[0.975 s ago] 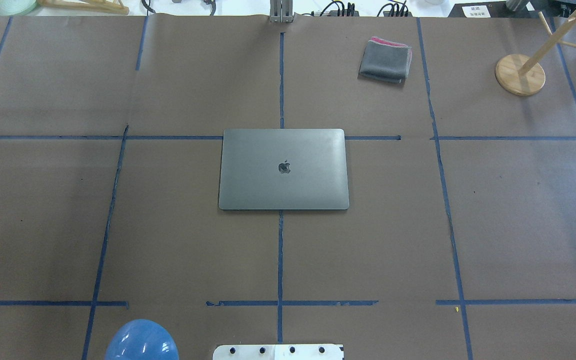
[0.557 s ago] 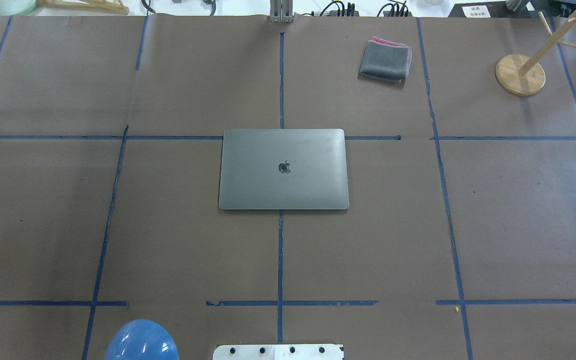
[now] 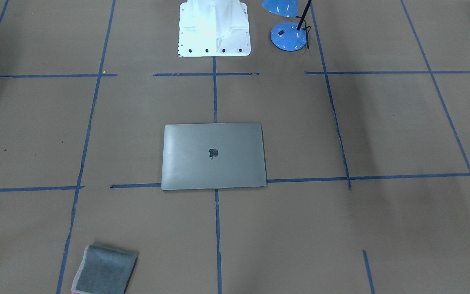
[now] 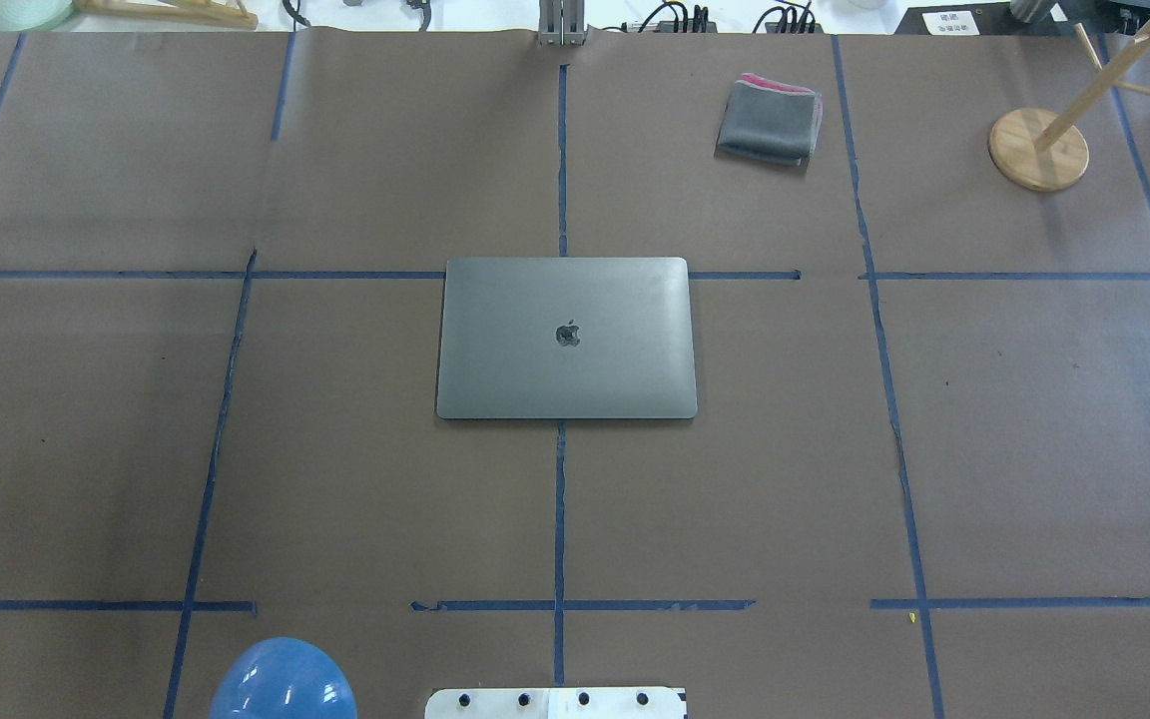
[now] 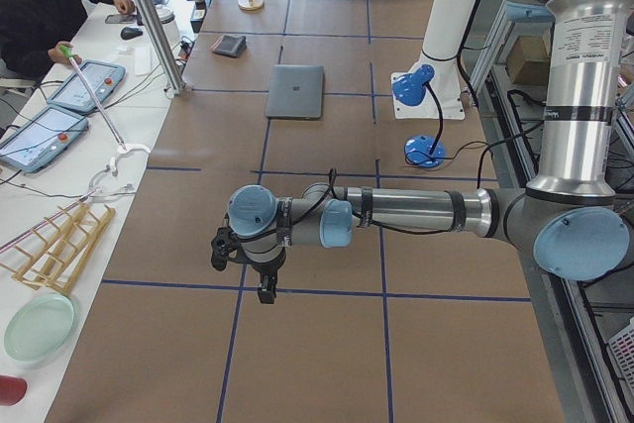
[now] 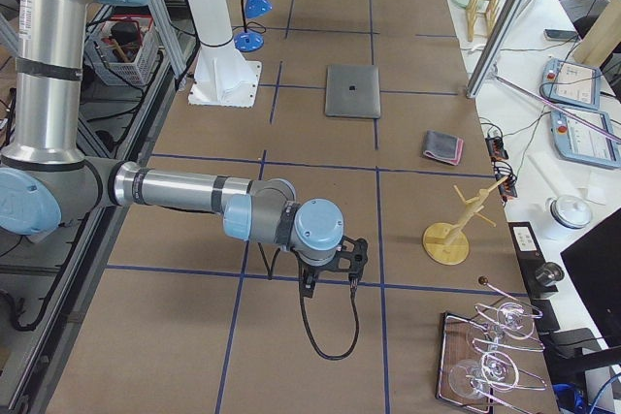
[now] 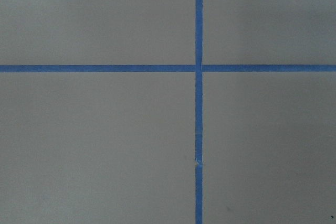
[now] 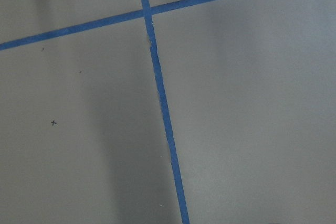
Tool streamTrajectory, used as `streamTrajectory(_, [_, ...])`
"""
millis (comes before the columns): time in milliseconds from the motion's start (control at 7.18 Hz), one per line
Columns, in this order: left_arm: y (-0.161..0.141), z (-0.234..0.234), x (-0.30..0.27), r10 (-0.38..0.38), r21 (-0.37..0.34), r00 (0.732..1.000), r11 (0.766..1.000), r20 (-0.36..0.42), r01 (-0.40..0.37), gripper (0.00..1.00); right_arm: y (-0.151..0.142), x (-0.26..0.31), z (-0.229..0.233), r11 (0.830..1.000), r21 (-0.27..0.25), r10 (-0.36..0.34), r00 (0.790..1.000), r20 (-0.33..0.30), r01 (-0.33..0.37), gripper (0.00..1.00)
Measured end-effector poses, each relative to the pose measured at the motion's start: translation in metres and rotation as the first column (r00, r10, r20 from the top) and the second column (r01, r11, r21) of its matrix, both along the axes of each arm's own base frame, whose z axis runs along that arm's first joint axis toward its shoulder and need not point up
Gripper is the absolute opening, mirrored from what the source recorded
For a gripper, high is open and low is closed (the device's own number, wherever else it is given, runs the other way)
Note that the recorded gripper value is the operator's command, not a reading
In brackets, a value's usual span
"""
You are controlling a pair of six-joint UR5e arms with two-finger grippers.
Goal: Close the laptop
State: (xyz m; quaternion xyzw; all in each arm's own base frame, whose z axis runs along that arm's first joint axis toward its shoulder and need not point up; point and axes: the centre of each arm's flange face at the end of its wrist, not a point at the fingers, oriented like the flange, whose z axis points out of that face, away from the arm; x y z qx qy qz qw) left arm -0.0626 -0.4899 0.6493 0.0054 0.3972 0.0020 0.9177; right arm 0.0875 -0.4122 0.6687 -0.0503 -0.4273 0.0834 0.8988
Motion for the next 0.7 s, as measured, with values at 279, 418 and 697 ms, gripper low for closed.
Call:
streamTrajectory(279, [0.0,-0.002,0.0,-0.001,0.002,1.0,1.0,0.0,0.001,1.0,-0.007,0.015,-0.009,1.0,-0.005,0.029,1.0,-0.006,-0.029,1.0])
streamTrajectory(418, [0.0,-0.003,0.0,-0.001,0.003,1.0,1.0,0.0,0.001,1.0,-0.007,0.02,-0.01,0.999,-0.002,0.037,0.999,-0.013,-0.037,1.0])
streamTrajectory(697, [0.0,-0.003,0.0,-0.002,0.003,1.0,1.0,0.0,0.002,1.0,-0.007,0.025,-0.009,0.999,0.009,0.031,0.999,-0.041,-0.031,1.0])
